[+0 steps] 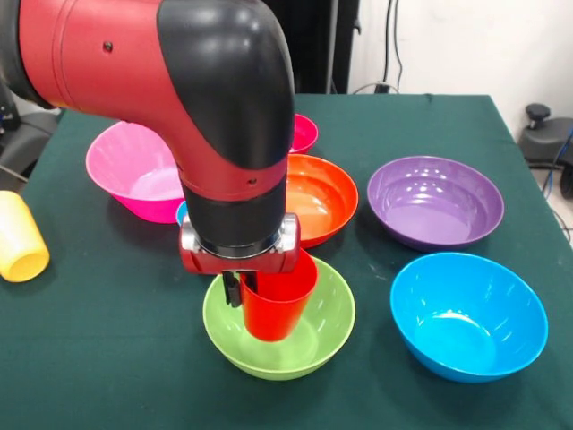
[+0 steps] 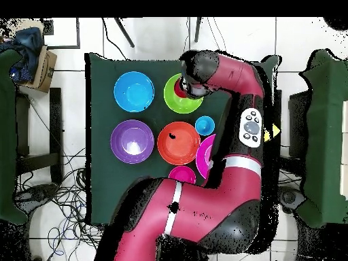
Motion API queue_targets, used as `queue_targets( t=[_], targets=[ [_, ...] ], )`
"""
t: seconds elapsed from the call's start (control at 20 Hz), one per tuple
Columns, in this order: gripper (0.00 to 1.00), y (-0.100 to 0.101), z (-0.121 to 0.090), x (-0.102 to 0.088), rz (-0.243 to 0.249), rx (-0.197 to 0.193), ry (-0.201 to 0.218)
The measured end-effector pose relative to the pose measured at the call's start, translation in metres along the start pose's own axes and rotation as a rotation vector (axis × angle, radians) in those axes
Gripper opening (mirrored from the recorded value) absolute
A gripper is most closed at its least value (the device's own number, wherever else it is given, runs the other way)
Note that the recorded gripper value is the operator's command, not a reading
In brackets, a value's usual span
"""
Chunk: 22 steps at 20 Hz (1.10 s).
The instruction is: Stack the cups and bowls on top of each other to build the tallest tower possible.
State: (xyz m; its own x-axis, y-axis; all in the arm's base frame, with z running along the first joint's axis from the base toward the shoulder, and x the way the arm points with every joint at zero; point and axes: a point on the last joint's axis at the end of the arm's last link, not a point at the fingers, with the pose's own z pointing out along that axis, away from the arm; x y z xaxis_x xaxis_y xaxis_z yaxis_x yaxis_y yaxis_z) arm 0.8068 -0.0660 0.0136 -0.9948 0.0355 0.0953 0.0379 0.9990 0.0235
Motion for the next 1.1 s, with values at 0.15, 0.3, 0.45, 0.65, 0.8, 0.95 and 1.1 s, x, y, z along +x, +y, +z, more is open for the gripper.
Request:
queue_targets(
  t=[0.15,0.3,0.45,0.65,0.8,0.95,1.1],
  targets=[
    [0.00,0.002,0.007,0.002,-0.002,-0.002,0.010],
    [0.00,0.004,0.011,0.003,-0.004,-0.003,0.014],
    [0.00,0.008,0.015,0.004,-0.008,-0.003,0.019],
    [0.00,0.016,0.026,0.004,-0.021,-0.001,0.025],
    [0.00,0.021,0.035,0.004,-0.028,-0.001,0.030],
    [1.00,0.025,0.046,0.007,-0.033,-0.002,0.041],
    [1.00,0.025,0.052,0.008,-0.033,-0.002,0.044]
  ],
)
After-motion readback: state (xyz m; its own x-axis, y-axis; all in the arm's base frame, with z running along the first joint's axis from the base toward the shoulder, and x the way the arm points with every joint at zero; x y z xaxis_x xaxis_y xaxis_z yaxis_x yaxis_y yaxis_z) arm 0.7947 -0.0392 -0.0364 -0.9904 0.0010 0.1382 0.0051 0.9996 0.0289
